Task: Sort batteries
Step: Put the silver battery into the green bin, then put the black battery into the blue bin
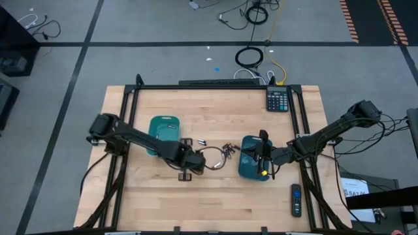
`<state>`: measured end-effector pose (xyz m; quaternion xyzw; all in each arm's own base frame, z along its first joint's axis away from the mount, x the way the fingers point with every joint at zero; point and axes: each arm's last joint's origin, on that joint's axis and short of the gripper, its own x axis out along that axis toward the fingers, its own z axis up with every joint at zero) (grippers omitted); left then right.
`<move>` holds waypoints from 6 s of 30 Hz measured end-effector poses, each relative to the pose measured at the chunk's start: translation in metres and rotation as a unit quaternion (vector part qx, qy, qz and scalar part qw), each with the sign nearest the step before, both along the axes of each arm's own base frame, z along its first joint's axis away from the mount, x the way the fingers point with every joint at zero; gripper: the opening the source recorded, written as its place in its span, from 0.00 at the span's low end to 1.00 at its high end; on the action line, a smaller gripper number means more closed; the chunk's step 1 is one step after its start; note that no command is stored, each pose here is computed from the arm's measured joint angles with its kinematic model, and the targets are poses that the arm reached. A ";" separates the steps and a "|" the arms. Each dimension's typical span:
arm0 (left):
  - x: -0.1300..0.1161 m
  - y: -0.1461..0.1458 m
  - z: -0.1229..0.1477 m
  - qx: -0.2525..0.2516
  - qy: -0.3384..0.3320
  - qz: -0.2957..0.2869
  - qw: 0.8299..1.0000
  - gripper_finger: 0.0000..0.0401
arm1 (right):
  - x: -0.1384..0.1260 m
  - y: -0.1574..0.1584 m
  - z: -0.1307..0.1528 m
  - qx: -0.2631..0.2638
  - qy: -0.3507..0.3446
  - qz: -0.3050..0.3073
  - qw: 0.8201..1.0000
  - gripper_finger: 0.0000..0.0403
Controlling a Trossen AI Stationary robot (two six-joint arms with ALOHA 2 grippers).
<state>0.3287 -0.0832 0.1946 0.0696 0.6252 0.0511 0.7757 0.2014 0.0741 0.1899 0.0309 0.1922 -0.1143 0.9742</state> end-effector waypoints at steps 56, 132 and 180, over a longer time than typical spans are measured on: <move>-0.079 0.058 0.036 0.068 0.137 0.119 0.981 0.27 | 0.000 0.000 -0.001 -0.002 0.004 0.000 1.000 0.00; -0.086 0.049 -0.030 0.041 -0.266 -0.045 0.962 0.46 | 0.193 -0.099 -0.029 -0.090 0.583 0.176 0.788 0.27; -0.089 0.049 -0.032 0.039 -0.250 -0.049 0.966 0.46 | 0.171 -0.110 0.056 -0.103 0.498 0.164 0.845 0.05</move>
